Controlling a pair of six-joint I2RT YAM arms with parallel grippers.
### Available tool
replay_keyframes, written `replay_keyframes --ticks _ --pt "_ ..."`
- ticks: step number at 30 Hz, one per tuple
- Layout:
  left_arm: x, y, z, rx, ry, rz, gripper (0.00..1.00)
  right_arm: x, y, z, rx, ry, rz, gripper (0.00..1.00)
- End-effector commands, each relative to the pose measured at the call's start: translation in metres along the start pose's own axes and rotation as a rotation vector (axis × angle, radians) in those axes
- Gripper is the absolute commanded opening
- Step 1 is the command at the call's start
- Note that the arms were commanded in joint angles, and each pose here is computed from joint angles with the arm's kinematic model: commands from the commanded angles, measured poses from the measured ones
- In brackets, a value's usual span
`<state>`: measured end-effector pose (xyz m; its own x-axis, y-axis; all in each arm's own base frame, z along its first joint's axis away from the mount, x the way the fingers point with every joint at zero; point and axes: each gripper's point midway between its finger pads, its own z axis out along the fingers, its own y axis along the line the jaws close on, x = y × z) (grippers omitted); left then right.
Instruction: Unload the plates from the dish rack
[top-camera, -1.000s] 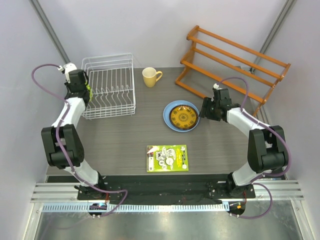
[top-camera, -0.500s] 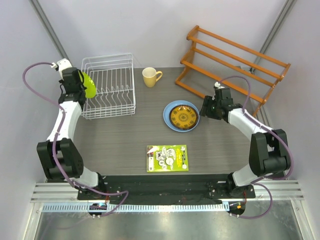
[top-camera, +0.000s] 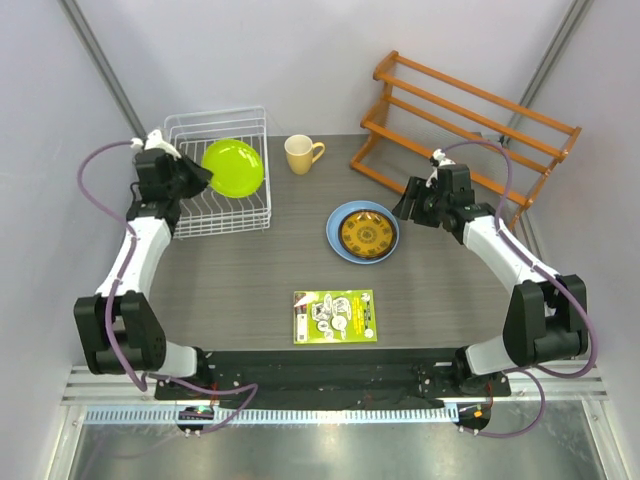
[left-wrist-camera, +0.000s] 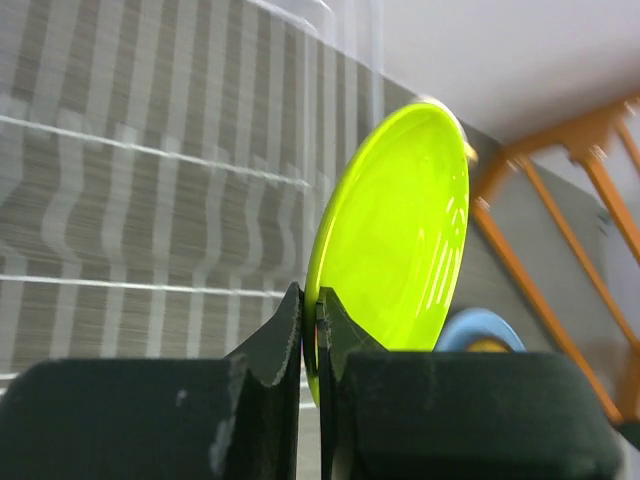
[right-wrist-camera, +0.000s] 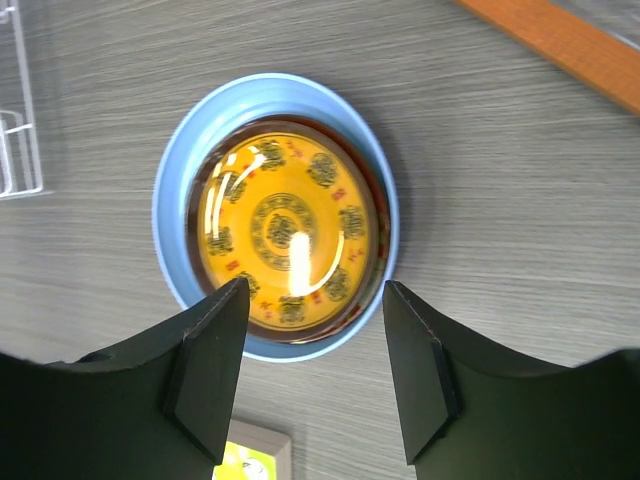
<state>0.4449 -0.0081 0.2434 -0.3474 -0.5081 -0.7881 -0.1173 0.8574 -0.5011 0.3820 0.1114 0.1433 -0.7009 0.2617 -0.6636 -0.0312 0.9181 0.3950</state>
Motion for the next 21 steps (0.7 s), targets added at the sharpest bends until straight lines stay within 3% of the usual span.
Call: replay_keyframes --ticks 1,8,21 --pt "0.023 -0.075 0.0 0.332 0.081 -0.083 0.0 -0.028 0.04 -0.017 -0.157 -0.072 0.005 0.62" --pt "0.082 -0.136 -0.004 0.515 0.235 -0.066 0.0 -0.027 0.068 -0.02 -0.266 -0.068 0.001 0.62" --pt "0.165 -0.167 -0.007 0.556 0.393 -0.035 0.0 -0.035 0.105 -0.034 -0.402 -0.101 0.0 0.63"
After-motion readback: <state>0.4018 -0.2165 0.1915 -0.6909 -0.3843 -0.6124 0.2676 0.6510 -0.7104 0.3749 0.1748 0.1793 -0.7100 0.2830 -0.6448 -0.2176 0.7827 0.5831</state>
